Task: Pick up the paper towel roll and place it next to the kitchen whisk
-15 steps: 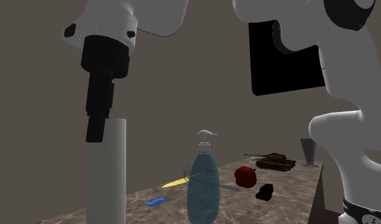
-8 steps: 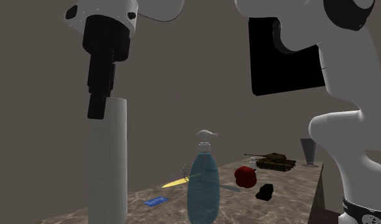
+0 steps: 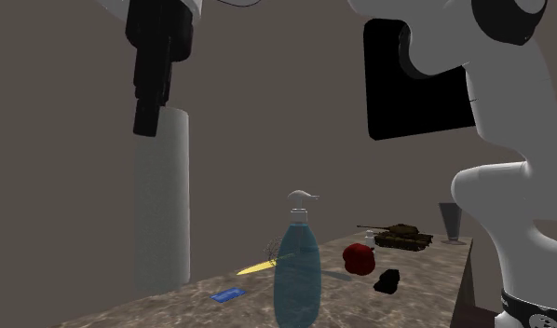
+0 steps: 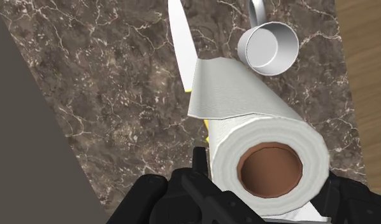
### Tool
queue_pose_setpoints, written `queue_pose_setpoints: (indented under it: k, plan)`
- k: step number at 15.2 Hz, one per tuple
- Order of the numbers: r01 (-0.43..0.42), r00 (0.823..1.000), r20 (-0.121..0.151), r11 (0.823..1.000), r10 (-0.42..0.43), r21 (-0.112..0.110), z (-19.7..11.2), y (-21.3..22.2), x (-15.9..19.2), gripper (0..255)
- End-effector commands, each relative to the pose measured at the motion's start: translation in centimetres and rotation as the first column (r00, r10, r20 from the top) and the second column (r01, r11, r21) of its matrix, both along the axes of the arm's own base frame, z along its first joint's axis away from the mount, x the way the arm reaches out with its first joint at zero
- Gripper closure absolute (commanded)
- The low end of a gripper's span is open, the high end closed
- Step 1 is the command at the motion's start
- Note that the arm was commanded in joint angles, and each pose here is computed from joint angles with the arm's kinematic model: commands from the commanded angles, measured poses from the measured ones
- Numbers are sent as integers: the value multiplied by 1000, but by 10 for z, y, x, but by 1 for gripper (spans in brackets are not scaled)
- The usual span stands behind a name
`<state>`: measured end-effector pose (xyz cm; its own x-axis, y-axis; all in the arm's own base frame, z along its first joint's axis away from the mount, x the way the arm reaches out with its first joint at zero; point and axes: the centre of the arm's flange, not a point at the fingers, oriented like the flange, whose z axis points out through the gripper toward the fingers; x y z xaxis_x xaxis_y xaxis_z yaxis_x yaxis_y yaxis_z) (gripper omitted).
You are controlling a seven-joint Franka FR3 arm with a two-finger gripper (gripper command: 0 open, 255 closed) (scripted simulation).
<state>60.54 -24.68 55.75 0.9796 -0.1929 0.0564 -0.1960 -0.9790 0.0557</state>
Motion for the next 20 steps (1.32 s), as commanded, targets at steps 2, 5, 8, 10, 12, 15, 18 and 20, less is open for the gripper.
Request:
queue_pose_setpoints:
  k: [2,5,8,10,12,15,18,20]
  plan:
    - [0,1000,0,1000,0,0,16,-1,1,255]
    - [0,1000,0,1000,0,0,32,-1,1,255]
    - [0,1000,0,1000,0,0,35,-10,-23,255]
    - [0,1000,0,1000,0,0,39,-19,-48,255]
    - [0,1000,0,1000,0,0,42,-29,-72,255]
    - [0,1000,0,1000,0,0,47,-42,-109,255]
    - [0,1000,0,1000,0,0,52,-56,-146,255]
    - [0,1000,0,1000,0,0,55,-66,-171,255]
